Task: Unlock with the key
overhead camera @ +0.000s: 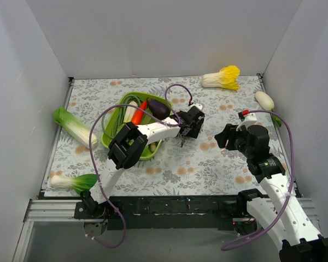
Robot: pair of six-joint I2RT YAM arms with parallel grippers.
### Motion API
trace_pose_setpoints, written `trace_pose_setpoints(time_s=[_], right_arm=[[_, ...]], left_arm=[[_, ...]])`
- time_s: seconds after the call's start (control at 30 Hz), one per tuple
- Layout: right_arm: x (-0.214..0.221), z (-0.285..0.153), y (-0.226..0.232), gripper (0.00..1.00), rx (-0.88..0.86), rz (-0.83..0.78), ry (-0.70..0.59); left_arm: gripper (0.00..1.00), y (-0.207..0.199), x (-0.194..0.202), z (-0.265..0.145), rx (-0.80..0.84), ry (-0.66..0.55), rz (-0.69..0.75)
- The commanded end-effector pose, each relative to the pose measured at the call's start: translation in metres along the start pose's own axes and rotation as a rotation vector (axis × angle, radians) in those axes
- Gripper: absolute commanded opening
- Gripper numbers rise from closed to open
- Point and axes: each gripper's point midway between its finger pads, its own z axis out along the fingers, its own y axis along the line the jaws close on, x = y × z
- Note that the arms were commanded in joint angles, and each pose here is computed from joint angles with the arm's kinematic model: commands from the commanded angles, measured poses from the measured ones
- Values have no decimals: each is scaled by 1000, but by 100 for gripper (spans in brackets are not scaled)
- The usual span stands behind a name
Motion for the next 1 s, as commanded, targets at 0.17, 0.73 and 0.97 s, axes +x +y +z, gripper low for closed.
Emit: trace_pose_setpoints(time_s=[0.17, 0.73, 0.97], right_arm=[[-27, -22, 0, 63, 36, -44, -60], [-39, -33, -23, 70, 203, -83, 34], [9, -10, -44, 71, 268, -74, 198]], left_arm=[[91, -33, -58, -38, 198, -117, 60], [98, 3, -114, -189, 519, -352, -12], [98, 47, -104, -233, 587, -445, -110]])
